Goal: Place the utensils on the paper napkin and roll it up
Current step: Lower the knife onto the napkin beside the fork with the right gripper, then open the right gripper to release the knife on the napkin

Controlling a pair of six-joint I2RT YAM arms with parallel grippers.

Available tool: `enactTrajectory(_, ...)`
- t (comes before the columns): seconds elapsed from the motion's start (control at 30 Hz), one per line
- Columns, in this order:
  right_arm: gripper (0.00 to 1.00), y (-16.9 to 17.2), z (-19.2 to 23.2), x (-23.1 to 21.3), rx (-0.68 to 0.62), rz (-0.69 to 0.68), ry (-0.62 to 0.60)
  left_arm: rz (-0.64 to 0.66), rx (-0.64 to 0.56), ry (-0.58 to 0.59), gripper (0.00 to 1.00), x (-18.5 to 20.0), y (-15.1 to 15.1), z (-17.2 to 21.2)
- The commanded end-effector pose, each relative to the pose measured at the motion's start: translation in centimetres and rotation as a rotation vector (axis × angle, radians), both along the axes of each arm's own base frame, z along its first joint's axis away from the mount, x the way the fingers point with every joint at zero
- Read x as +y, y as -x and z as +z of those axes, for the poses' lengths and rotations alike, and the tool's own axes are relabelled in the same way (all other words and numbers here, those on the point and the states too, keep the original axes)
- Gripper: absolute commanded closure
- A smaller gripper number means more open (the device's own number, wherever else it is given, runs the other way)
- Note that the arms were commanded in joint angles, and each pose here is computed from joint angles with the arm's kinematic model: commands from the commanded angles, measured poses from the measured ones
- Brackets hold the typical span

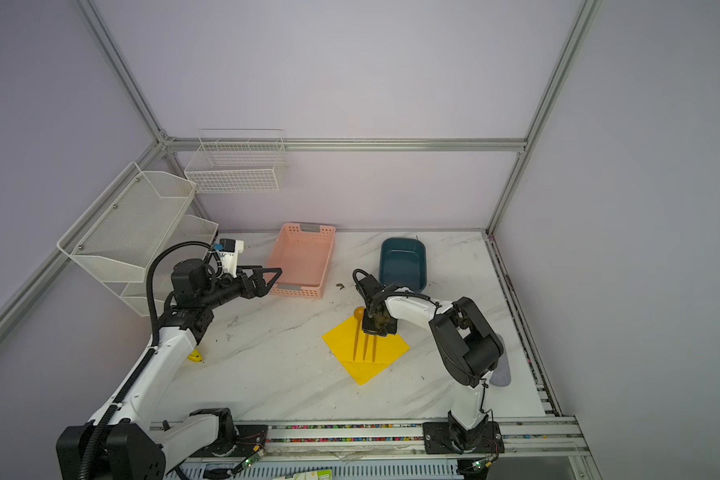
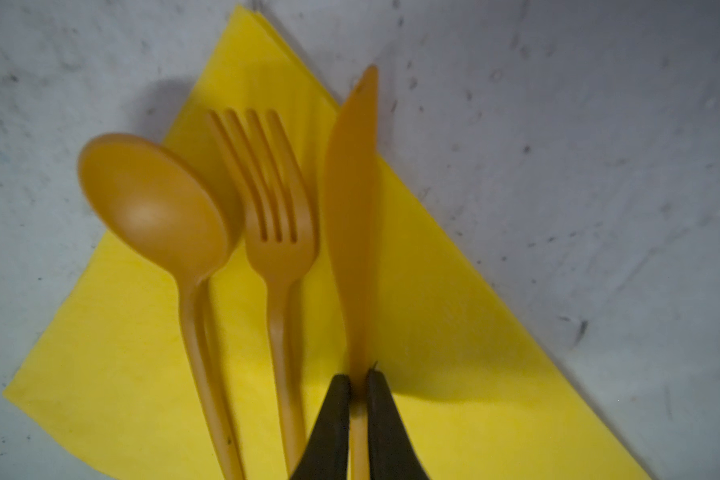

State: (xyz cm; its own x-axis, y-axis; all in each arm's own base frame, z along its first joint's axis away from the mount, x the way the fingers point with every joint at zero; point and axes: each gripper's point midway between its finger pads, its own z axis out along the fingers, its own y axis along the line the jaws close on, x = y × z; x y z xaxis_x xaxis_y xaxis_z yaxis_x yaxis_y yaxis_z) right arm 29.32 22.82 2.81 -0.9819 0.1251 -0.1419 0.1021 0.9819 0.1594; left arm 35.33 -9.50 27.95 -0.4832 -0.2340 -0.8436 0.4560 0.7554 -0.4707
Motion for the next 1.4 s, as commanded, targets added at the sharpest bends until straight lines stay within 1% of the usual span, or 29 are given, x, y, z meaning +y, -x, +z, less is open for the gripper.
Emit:
enactTrajectory(0.0, 0.87, 0.0, 1.6, 0.2, -0.018, -0.012, -0.010, 0.002, 0.019, -0.007, 0.00, 0.1, 0.5, -1.2)
enactTrajectory(0.3, 0.86, -0.4, 0.5, 0.4, -0.018, -0.034, -0.013, 0.004, 0.018, -0.008, 0.00, 0.2, 0.5, -1.2)
enactTrajectory(0.47, 0.86, -0.1, 0.0, 0.0, -0.011, -0.036, 0.004, 0.002, 0.023, -0.006, 0.00, 0.1, 0.5, -1.3)
enactTrajectory(0.63, 0.81, -0.2, 0.1, -0.1, -0.012, -0.036, 0.010, 0.002, 0.021, -0.006, 0.00, 0.1, 0.4, -1.3)
enactTrajectory(0.9, 0.75, -0.8, 2.0, -0.1, -0.053, -0.044, 0.008, 0.003, 0.025, -0.005, 0.00, 0.2, 0.4, -1.4)
enactTrajectory(1.13, 0.74, -1.1, 4.3, -0.4, -0.095, -0.058, 0.001, 0.006, 0.027, -0.007, 0.00, 0.2, 0.3, -1.4)
enactTrajectory(1.27, 0.74, -1.2, 4.7, -0.5, -0.108, -0.055, 0.004, 0.009, 0.029, -0.008, 0.00, 0.3, 0.3, -1.5)
enactTrajectory(1.37, 0.68, -1.4, 4.2, -0.5, -0.106, -0.044, 0.013, 0.011, 0.026, -0.010, 0.00, 0.3, 0.3, -1.5)
